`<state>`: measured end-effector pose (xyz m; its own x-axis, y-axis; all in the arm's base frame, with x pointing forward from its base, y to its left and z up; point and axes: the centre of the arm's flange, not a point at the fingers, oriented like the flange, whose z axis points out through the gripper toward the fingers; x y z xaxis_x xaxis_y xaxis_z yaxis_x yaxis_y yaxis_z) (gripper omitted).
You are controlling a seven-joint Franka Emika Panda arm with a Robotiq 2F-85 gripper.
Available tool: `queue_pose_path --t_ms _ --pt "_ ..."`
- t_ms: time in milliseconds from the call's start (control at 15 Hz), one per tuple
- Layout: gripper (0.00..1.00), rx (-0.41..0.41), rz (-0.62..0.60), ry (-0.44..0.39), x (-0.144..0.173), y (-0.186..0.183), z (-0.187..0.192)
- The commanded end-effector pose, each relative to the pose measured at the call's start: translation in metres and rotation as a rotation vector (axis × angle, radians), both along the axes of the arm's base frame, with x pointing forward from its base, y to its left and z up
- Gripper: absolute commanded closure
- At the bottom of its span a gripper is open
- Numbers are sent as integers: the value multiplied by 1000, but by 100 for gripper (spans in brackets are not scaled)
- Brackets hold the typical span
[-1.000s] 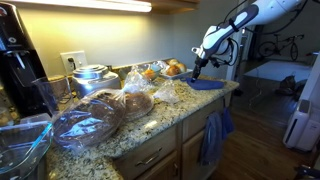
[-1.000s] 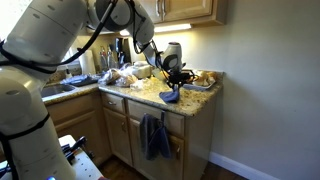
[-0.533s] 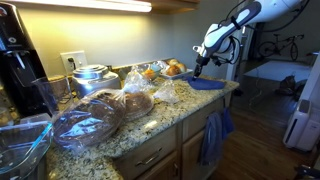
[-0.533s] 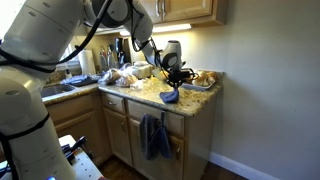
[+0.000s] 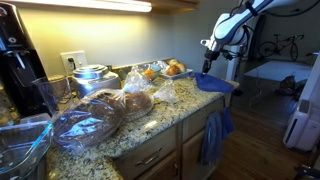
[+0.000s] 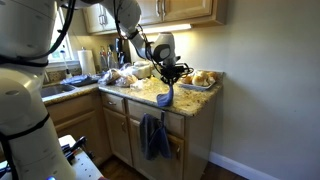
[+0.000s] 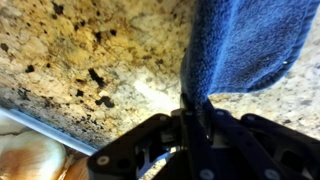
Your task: Remove the towel from the countertop and hang it on the right hook on the drawer
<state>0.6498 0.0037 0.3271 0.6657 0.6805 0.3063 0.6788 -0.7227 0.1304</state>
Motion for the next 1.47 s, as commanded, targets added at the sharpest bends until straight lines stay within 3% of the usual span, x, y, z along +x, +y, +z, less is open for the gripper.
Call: queue_pose_path --t_ms 0,333,400,933,1400 --pt "90 -6 -58 41 -62 -9 22" --pt "89 17 -92 71 -84 -8 19" --pt "89 9 -63 54 -61 -8 10" --pt "90 9 -74 61 -67 -7 9" --pt "91 141 -117 122 -137 -10 1"
